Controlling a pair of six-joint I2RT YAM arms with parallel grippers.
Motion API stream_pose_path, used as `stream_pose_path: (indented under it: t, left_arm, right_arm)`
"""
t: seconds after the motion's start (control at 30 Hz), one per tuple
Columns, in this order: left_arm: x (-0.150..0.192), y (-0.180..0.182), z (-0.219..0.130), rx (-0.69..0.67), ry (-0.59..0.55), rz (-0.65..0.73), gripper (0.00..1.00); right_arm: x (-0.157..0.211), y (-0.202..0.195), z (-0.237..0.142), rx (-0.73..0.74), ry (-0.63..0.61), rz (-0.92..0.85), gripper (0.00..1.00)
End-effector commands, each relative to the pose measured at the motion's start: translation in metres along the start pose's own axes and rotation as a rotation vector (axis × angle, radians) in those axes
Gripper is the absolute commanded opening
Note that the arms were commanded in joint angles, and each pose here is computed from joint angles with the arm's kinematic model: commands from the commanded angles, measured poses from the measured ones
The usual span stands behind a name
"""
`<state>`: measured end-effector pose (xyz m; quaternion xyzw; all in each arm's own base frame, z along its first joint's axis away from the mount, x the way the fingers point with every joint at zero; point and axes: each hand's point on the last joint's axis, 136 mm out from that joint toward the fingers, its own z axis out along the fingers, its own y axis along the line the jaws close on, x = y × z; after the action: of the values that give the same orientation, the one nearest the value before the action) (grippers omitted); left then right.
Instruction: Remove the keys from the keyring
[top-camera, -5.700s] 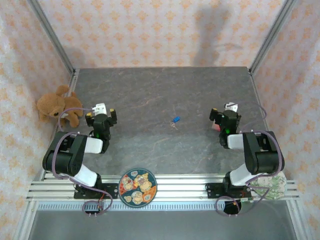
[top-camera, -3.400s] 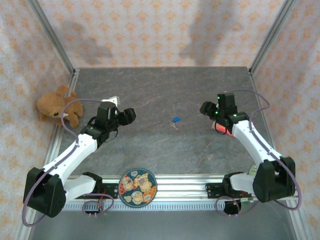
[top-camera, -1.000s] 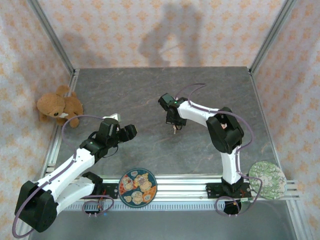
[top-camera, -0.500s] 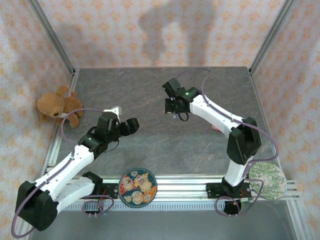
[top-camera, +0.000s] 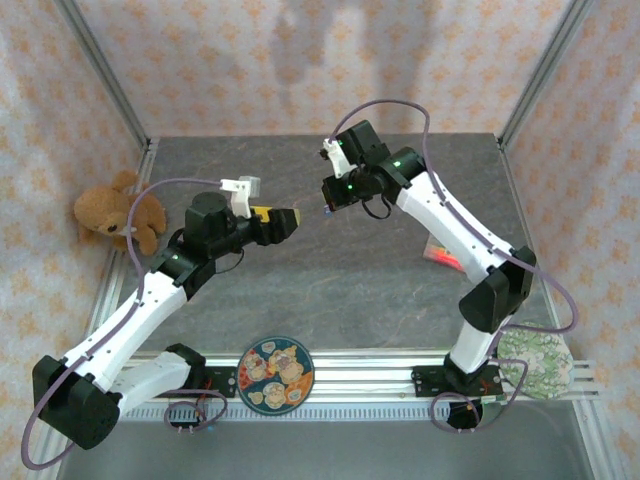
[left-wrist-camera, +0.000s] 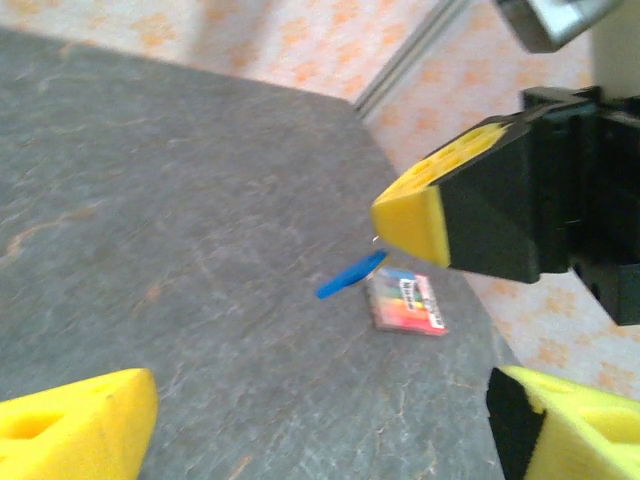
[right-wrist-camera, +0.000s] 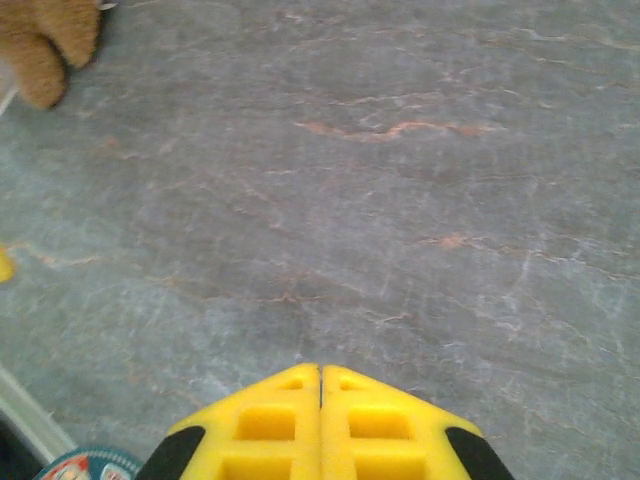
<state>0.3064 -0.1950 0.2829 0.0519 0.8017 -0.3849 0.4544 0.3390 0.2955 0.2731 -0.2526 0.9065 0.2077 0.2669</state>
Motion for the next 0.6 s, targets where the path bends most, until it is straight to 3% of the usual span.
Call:
stream_pose_path:
  t: [0.0,0.17,0.57]
  left_arm:
    - [-0.021,-0.033,-0.007,0.146,-0.091,0.131,0.90]
    - [-0.026,-0.042,-0.014,0.195,-0.166,0.249,0.93]
    - [-0.009,-0.084,-0.010,0.444,0.005,0.314,0.93]
  right_arm:
    - [-0.006,0.021,-0.032,-0.098,-0.042,-0.066,0.00]
    - [-0.011,0.032,-0.041,-0.182,-0.062,-0.060,0.01]
    - [-0.022,0.072,-0.084,-0.453,-0.119,-0.090,0.00]
